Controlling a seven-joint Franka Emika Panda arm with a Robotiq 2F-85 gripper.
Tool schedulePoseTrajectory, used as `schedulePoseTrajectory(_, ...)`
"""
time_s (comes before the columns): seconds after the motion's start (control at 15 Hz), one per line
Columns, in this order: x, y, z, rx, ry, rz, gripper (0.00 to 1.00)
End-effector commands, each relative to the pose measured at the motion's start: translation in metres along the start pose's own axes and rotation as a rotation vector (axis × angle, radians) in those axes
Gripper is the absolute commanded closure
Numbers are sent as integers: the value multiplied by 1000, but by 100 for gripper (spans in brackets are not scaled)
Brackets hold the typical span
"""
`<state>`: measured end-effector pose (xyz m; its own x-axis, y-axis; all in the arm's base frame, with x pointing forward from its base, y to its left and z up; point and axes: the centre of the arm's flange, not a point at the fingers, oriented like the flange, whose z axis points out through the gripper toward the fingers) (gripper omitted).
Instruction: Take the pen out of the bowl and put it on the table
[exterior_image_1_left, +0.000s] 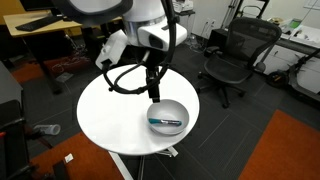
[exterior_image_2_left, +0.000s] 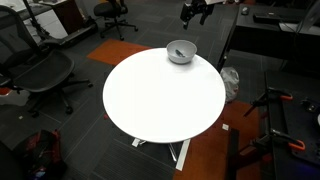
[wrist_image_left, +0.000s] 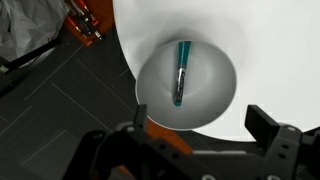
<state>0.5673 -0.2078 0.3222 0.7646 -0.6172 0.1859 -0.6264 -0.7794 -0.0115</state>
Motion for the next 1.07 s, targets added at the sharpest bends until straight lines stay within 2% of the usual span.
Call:
schedulePoseTrajectory(0.0, 18, -6, 25, -21, 16, 43, 0)
schedulePoseTrajectory(1.0, 46, -5, 114, -41, -26, 71, 0)
